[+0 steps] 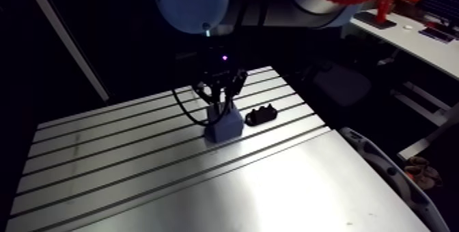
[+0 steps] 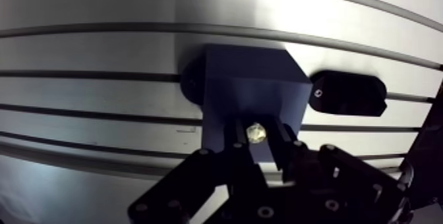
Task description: Pick up the M10 bolt and insert it into the hex recess until seated.
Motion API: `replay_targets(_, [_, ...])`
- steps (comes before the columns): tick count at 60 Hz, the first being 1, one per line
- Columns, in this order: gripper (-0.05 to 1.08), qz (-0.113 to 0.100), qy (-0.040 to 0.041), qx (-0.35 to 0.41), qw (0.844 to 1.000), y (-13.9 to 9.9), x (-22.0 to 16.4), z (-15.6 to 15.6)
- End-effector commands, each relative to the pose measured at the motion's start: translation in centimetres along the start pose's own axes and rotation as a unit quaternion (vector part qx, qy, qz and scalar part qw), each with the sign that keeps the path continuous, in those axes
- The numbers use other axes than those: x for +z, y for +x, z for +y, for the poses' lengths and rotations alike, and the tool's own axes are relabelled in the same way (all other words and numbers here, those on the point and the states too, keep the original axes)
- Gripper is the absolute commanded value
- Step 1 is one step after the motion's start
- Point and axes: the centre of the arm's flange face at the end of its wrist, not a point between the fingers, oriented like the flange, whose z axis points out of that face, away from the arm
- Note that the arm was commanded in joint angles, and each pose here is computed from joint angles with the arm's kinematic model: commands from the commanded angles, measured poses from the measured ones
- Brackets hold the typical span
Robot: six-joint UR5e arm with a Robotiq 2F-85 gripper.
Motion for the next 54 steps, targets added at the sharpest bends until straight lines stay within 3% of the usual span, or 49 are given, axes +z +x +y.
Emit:
replay_targets(1, [0.68, 0.000, 0.0001, 0.000, 1.000, 0.00, 0.01, -0.01])
replay_targets(54, [0.75, 0.003, -0.0026, -0.033, 0.999, 0.14, -0.69, 0.05])
